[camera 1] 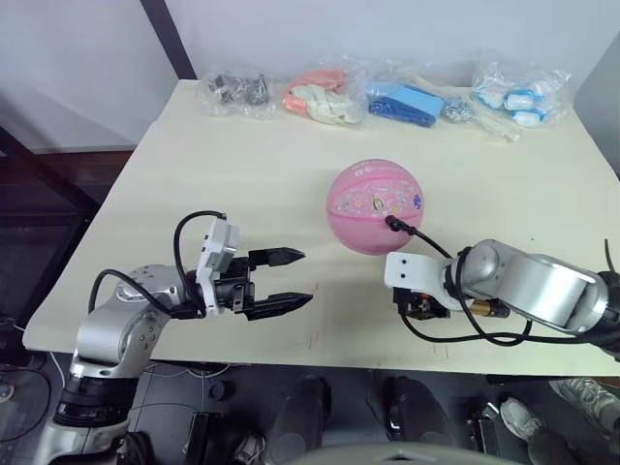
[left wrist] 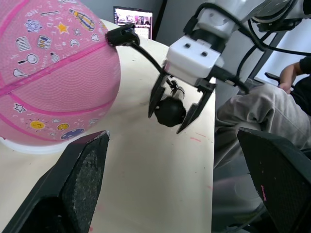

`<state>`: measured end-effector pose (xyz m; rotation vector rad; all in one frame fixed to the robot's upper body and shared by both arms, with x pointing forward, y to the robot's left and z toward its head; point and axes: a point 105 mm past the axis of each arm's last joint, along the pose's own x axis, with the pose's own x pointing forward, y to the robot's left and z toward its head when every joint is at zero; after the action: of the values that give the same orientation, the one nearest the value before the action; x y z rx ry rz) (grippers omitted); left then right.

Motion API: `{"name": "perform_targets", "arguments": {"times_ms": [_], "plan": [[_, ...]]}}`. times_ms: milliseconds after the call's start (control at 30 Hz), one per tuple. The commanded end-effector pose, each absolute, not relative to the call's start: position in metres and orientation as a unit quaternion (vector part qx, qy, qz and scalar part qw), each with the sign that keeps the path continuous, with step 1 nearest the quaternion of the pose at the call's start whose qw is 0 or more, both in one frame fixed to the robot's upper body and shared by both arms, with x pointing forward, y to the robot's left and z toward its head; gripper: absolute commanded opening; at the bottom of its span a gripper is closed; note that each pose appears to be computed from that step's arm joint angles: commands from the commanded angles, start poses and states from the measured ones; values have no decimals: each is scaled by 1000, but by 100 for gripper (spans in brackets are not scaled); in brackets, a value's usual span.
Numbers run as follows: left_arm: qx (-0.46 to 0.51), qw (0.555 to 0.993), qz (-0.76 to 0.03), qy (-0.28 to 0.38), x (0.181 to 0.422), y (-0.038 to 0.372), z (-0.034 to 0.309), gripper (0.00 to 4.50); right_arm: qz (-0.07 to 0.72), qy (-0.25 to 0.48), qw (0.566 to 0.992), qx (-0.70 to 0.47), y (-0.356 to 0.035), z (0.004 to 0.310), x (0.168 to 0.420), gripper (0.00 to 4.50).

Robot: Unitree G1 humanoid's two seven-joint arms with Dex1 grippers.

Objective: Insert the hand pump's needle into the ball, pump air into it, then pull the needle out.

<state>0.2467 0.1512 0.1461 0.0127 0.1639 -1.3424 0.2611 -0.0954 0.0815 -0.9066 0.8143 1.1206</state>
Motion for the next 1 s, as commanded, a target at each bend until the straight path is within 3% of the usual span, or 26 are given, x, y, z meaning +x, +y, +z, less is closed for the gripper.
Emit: {"name": "perform_targets", "arguments": {"times_ms": [33,200,400,600,1000], "plan": [[32,783,-619,56,245,155,157,450,507,305,710,-382,-87,102,270,445],[42,790,-610,47,248,159,160,450,504,255,743,-358,-101,126,264,445],[31,809,-585,48,257,170,160,450,514,130,802,-275,-106,176,234,445],[22,805,-591,39,263,175,169,450,471,41,855,-213,-117,212,219,445],[72,807,-586,28,296,173,188,450,408,19,892,-193,-159,234,177,445]]}}
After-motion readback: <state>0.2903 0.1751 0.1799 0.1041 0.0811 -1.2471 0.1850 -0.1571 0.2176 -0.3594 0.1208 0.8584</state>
